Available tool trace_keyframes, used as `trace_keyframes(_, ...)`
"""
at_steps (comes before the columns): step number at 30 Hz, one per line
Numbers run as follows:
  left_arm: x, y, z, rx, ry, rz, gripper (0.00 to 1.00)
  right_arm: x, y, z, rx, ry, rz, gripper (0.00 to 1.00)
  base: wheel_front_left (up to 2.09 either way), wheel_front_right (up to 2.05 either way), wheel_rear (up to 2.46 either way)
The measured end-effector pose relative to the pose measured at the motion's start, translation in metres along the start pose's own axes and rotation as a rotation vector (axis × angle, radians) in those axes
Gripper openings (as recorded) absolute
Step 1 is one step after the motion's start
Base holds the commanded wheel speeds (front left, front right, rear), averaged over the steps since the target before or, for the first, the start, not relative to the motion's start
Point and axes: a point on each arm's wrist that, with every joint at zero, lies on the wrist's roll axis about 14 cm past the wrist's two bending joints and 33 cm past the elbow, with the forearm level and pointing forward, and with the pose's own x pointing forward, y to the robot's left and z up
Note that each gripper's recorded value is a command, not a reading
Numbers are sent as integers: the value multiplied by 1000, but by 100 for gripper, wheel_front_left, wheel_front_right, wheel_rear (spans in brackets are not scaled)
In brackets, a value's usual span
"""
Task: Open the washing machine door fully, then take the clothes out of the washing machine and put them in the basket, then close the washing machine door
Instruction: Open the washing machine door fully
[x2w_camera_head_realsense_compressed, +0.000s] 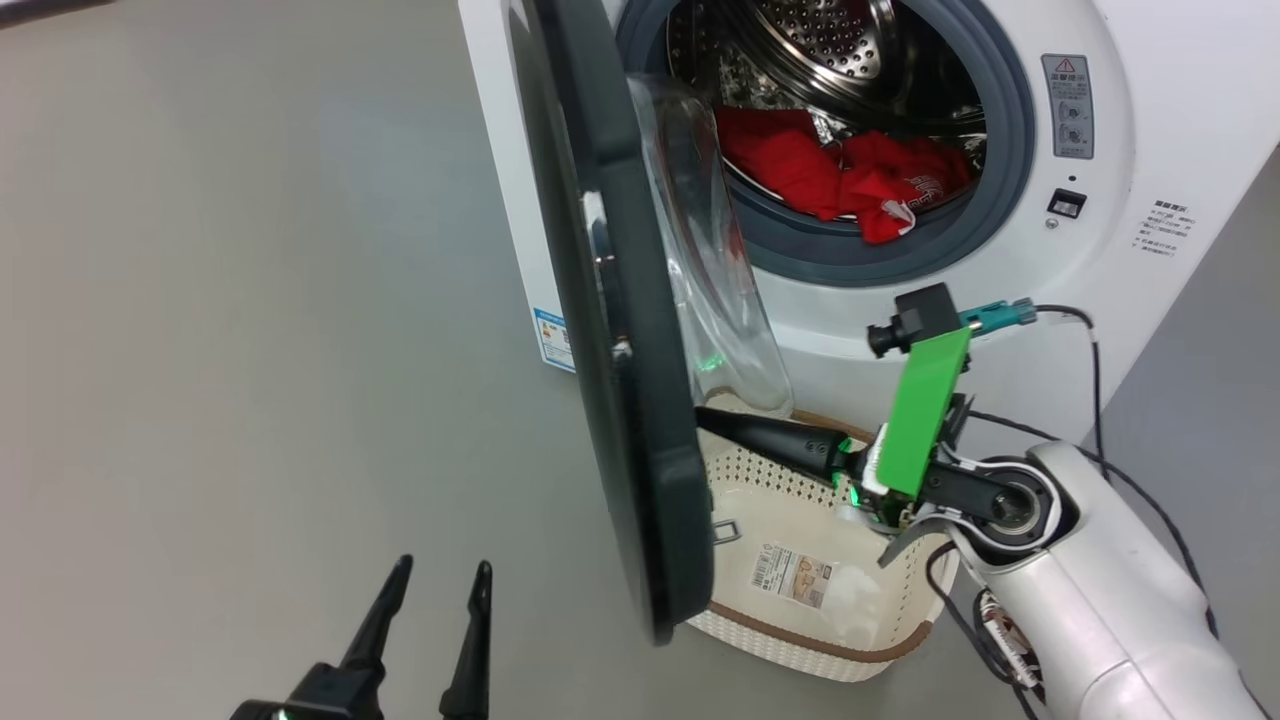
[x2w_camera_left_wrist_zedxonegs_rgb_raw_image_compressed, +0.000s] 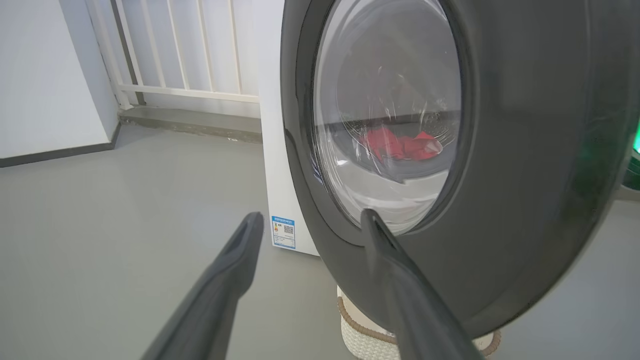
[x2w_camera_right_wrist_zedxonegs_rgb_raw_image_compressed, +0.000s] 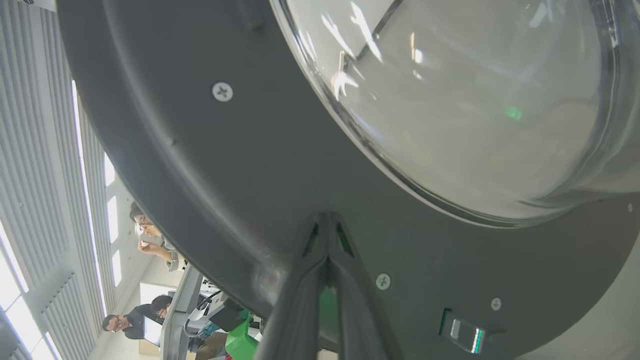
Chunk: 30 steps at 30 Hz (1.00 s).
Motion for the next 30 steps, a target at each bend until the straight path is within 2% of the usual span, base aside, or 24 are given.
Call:
trace_keyframes(10, -4, 19, 4, 11, -10, 80, 100, 14, 3, -12, 20, 49, 26, 0, 0, 0, 0)
trace_keyframes(30, -3, 27, 10, 20, -25, 114, 100, 31, 10, -22, 17, 110, 51, 0, 0, 0, 0)
